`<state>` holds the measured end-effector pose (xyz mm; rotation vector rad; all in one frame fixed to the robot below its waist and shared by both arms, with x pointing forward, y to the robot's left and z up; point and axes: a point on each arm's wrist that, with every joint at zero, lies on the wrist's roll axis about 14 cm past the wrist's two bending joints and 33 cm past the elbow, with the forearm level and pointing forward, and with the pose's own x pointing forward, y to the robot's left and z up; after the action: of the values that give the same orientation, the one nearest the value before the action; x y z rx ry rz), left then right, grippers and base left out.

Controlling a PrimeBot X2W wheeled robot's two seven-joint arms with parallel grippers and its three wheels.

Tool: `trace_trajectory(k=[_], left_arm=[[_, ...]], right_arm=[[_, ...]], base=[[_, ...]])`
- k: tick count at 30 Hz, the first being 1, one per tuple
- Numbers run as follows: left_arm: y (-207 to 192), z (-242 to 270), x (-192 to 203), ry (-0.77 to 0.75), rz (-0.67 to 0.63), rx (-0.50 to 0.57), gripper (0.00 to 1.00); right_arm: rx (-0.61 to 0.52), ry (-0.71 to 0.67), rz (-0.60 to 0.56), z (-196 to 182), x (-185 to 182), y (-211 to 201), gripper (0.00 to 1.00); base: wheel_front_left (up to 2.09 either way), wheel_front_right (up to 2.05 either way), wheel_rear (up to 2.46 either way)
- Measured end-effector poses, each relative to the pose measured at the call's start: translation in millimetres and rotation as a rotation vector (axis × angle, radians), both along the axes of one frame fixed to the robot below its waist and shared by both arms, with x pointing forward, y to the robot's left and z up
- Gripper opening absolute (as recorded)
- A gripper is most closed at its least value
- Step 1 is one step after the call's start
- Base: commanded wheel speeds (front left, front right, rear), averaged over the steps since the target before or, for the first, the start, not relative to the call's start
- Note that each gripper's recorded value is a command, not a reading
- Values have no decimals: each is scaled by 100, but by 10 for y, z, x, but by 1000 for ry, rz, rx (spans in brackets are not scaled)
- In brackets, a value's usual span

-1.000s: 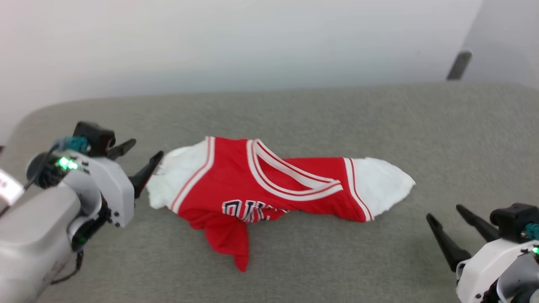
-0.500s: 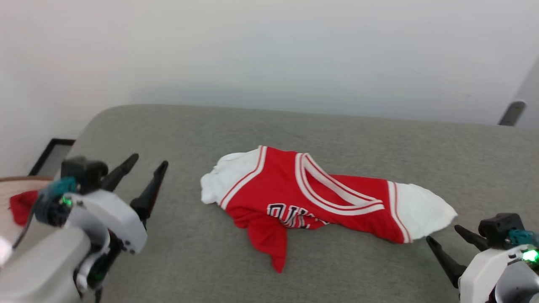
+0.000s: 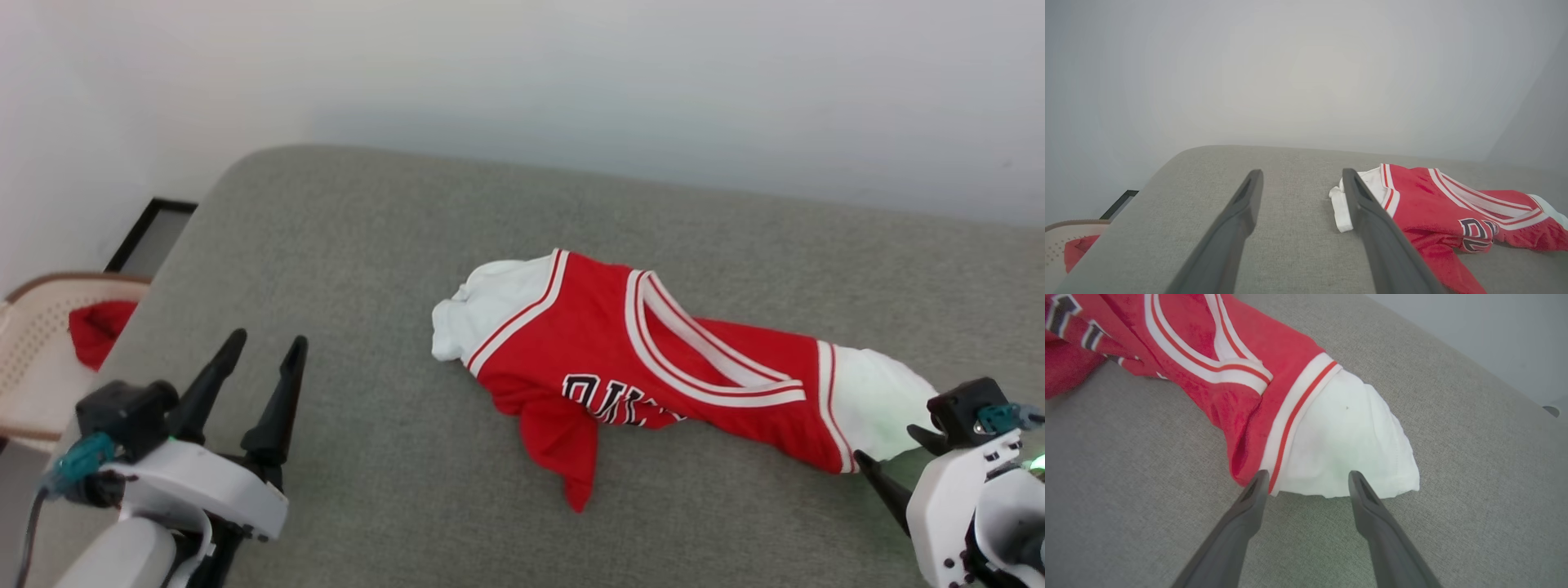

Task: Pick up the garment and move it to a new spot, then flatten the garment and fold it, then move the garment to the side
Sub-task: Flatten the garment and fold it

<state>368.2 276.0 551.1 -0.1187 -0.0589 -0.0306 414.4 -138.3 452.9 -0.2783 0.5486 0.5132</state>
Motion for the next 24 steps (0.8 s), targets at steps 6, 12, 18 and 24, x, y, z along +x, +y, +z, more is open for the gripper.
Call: trace_trajectory(k=[6, 12, 18, 24], left_arm=[[62, -133, -37, 2, 45, -35, 100], [127, -247, -72, 10, 80, -49, 100], [209, -282, -139, 7, 111, -54, 100], [245, -267, -211, -6, 124, -50, 100]], right_arm=[[-61, 92, 64, -266, 51, 78, 100], [-94, 153, 106, -524, 108, 163, 84], [-66, 162, 104, -557, 221, 241, 0], [-33, 129, 73, -358, 340, 197, 0]], base=[[0, 0, 0], [0, 0, 0], [0, 0, 0], [0, 0, 0]])
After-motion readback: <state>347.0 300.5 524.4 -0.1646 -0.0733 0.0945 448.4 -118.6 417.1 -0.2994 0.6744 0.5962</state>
